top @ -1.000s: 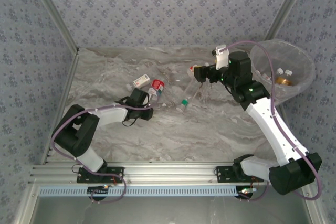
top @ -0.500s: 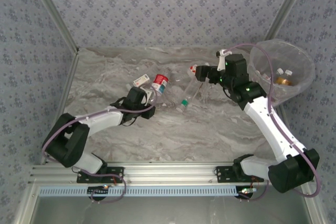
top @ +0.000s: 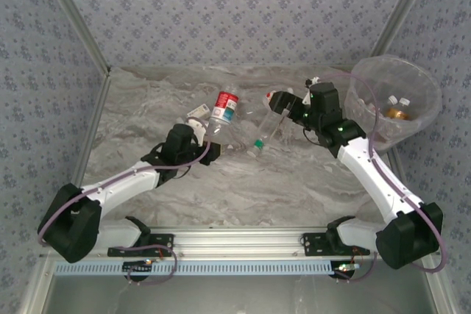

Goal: Put the plastic bottles in the bin

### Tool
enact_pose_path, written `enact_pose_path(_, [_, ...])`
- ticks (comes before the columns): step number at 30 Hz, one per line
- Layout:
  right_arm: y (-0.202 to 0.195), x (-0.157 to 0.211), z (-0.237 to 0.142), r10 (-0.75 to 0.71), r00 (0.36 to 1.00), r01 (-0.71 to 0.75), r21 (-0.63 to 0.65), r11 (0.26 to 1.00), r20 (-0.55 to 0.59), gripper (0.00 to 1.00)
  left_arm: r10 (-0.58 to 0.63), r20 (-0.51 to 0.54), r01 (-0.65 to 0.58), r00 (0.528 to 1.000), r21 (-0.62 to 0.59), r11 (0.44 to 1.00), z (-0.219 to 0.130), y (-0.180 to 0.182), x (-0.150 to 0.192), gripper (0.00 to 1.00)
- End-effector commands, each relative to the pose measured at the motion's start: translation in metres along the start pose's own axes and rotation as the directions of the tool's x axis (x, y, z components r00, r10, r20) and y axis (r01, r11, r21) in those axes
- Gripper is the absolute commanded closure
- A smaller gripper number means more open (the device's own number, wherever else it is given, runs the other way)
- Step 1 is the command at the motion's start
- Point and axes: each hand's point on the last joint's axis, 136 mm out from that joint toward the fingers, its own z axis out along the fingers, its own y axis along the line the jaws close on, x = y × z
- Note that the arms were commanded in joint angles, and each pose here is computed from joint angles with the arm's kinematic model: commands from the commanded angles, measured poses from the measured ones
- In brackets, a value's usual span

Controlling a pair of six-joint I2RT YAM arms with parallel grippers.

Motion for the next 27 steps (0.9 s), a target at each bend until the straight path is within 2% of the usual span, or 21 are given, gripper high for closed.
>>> enact_pose_path(1, [0.023,0.007,0.007,0.108,0.994,-0.111,-0.115,0.987,-0.030,0.00,-0.034,0.075,0.025,0.997,0.111,0.994,-0.005,-0.028,-0.020,1.00])
enact_pose_path(9, [0.057,0.010,0.011,0.163,0.983,-0.180,-0.269,0.946,-0.084,0.00,-0.029,0.082,0.017,0.996,0.152,0.988,-0.003,-0.044,-0.024,1.00])
enact_pose_path(27, [0.085,0.024,0.061,0.151,0.978,-0.191,-0.314,0.930,-0.147,0.00,-0.016,0.097,-0.015,0.995,0.315,0.949,-0.003,-0.076,-0.035,1.00])
